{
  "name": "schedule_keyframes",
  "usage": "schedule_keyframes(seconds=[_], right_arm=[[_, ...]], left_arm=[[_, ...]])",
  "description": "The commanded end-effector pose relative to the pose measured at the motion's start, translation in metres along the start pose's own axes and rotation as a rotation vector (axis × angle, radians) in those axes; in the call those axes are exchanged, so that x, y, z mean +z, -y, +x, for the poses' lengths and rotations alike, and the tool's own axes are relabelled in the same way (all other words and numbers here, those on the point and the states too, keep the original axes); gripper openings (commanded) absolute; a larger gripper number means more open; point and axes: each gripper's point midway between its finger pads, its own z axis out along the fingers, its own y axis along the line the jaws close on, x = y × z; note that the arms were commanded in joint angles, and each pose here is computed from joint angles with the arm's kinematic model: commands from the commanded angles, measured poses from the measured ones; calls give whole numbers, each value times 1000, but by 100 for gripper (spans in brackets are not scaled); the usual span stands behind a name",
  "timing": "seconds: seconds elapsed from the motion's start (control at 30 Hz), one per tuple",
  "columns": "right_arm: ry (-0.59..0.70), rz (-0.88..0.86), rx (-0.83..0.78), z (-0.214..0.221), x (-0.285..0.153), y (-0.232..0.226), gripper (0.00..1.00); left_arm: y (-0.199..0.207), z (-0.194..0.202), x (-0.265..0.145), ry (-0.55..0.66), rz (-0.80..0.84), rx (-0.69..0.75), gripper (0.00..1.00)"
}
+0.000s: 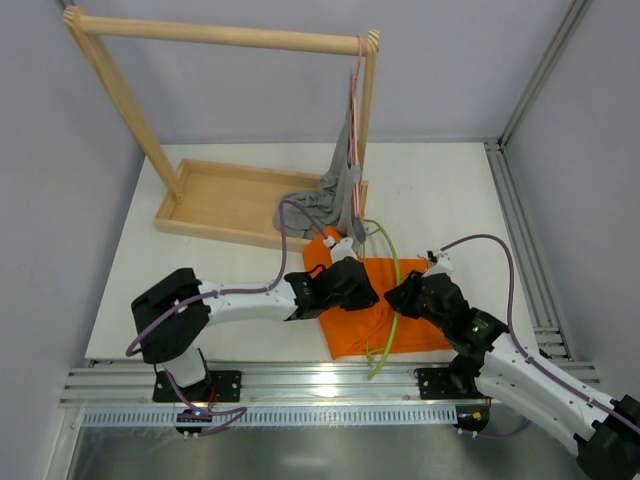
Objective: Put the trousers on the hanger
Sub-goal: Place trousers on hanger
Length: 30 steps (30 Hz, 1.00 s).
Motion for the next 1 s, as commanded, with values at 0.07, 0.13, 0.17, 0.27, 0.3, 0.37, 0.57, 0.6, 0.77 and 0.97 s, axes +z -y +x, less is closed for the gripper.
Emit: schedule_keyframes(seconds=[0.07, 0.13, 0.17, 0.27, 0.3, 0.37, 0.57, 0.6, 0.77, 0.97], right_arm=[[27, -145, -30, -19, -15, -40, 25], [22, -144, -34, -17, -15, -40, 25], [18, -145, -35, -16, -15, -40, 25], [1, -167, -39, -11, -15, -42, 25], [-13, -177, -40, -7, -15, -43, 25], [-21, -197, -45, -4, -17, -47, 26], [-33, -217, -54, 0, -20, -50, 29], [-38, -215, -55, 2, -19, -50, 29], [-50, -244, -60, 4, -21, -56, 33], [-69, -321, -84, 9, -26, -71, 37]], left_arm=[[11, -13, 3, 44, -4, 22, 15], [12, -12, 6, 41, -2, 29, 12], [16, -13, 8, 41, 4, 31, 11], [12, -6, 17, 11, -9, 39, 7], [15, -5, 19, 8, -3, 39, 5], [14, -2, 24, -2, -2, 33, 4], [7, 0, 24, -6, -27, 25, 4], [6, -6, 18, 15, -33, 22, 5], [-10, -24, -10, 87, -95, 40, 22], [-4, -57, -54, 208, -41, 53, 41]])
